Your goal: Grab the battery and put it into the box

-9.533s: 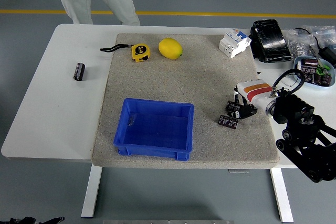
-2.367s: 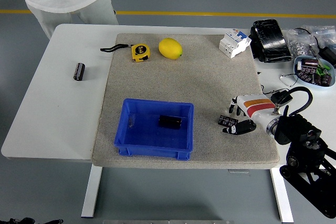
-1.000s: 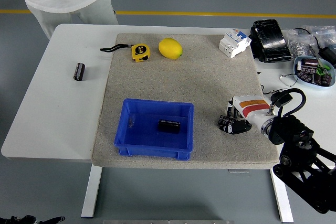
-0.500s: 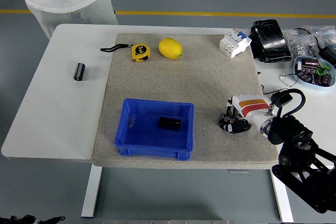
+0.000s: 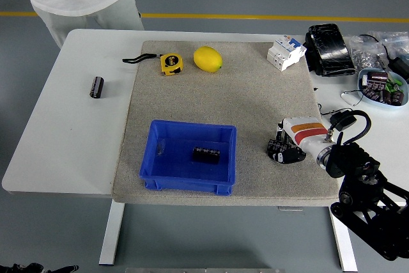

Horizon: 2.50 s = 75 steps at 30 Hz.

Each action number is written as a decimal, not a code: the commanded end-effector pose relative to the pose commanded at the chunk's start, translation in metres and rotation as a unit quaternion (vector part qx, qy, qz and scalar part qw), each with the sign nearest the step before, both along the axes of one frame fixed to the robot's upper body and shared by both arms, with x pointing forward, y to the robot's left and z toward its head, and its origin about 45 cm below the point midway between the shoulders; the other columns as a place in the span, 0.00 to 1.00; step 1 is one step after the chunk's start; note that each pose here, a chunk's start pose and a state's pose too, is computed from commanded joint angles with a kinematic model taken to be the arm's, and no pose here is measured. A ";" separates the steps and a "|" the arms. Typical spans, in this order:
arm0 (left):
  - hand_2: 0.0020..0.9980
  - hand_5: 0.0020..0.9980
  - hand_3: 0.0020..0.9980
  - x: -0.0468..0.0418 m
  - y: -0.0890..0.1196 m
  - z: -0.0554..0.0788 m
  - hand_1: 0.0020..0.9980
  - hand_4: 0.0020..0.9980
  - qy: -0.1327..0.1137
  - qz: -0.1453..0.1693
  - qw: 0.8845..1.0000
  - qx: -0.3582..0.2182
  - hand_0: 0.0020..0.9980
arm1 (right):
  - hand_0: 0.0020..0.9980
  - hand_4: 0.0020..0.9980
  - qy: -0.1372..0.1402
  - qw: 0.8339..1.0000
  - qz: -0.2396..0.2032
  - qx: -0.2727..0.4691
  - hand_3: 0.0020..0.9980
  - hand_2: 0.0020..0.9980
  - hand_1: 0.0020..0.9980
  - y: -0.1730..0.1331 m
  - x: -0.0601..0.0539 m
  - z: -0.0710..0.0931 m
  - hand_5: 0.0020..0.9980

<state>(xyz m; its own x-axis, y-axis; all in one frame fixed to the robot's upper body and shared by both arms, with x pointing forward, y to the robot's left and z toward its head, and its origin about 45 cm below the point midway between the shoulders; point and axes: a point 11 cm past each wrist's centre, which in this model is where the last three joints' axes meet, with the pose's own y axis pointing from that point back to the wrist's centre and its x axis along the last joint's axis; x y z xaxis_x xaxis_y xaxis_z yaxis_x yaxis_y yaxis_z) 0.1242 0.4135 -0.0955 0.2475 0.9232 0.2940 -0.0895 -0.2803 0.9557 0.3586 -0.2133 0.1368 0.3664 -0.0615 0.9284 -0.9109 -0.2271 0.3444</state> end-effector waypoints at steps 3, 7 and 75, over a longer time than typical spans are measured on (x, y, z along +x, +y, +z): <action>0.84 0.67 0.70 -0.0009 0.000 0.000 0.81 0.77 0.001 -0.001 1.000 0.000 0.79 | 0.23 0.91 -0.001 1.000 0.000 -0.002 0.43 0.35 0.31 0.000 0.000 0.000 0.10; 0.84 0.67 0.70 -0.0013 0.000 0.000 0.81 0.77 0.002 -0.002 1.000 0.000 0.79 | 0.23 0.91 0.000 1.000 0.000 -0.004 0.43 0.35 0.31 0.000 0.000 -0.001 0.10; 0.83 0.67 0.70 -0.0042 0.001 -0.001 0.81 0.77 0.005 0.001 1.000 0.000 0.79 | 0.00 0.72 -0.021 0.999 -0.009 0.041 0.40 0.22 0.12 0.005 0.008 0.025 0.11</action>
